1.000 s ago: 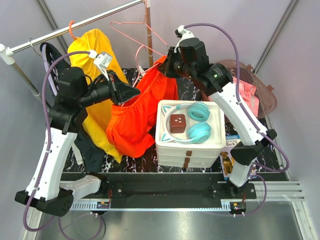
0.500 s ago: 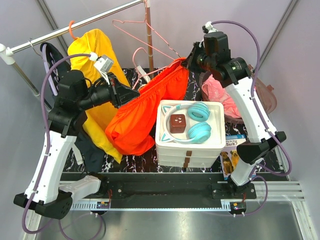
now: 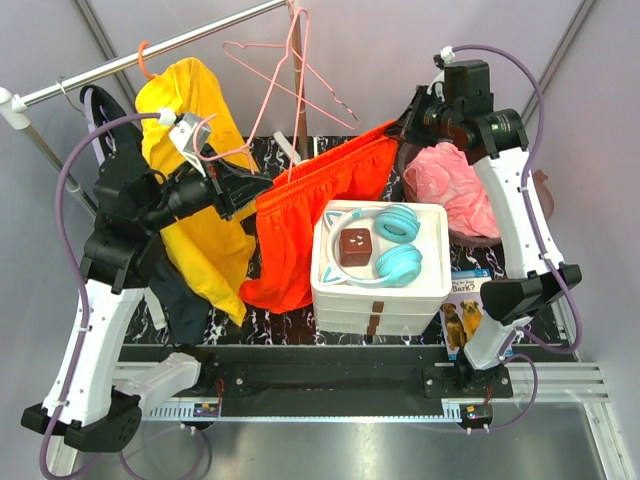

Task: Remove the shorts from the hanger

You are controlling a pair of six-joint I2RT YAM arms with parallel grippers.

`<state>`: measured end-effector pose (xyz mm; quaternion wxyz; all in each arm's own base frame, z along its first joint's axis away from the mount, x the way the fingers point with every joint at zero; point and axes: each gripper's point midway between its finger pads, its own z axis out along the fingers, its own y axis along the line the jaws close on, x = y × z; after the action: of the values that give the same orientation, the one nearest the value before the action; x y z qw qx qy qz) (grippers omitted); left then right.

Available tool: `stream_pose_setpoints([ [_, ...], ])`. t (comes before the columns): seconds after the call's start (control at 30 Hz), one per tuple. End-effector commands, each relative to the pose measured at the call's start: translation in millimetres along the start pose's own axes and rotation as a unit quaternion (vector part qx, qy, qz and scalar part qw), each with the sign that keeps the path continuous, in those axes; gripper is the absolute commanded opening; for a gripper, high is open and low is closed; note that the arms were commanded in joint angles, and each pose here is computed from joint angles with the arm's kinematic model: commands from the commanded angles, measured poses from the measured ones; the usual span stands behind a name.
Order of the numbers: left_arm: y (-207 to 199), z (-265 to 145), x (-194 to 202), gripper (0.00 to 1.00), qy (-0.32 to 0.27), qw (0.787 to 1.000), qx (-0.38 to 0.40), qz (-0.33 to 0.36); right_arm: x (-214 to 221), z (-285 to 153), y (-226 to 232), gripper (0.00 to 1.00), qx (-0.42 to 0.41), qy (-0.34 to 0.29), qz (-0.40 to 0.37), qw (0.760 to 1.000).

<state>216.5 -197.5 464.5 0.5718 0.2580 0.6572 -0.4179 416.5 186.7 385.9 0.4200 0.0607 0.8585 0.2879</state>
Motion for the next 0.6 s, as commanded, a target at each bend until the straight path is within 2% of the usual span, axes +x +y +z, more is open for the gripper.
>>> stream_pose_setpoints([
  [0.0,-21,-7,-44,0.00,-0.078,0.996,0.028,0.034,-8,-3,31,0.00,-0.086,-0.014,-0.028,0.996],
  [0.13,-6,4,-61,0.00,-0.118,0.993,0.004,0.022,12,-14,80,0.00,-0.171,-0.004,-0.057,0.984],
  [0.3,32,9,-80,0.00,-0.179,0.981,-0.080,-0.004,25,-46,136,0.00,-0.284,0.007,-0.068,0.956],
  [0.4,42,20,-86,0.00,-0.190,0.978,-0.084,-0.023,23,-47,140,0.00,-0.279,0.001,-0.051,0.959],
  [0.57,28,32,-88,0.00,-0.178,0.982,-0.029,-0.061,-6,-43,135,0.00,-0.231,-0.051,-0.045,0.970],
])
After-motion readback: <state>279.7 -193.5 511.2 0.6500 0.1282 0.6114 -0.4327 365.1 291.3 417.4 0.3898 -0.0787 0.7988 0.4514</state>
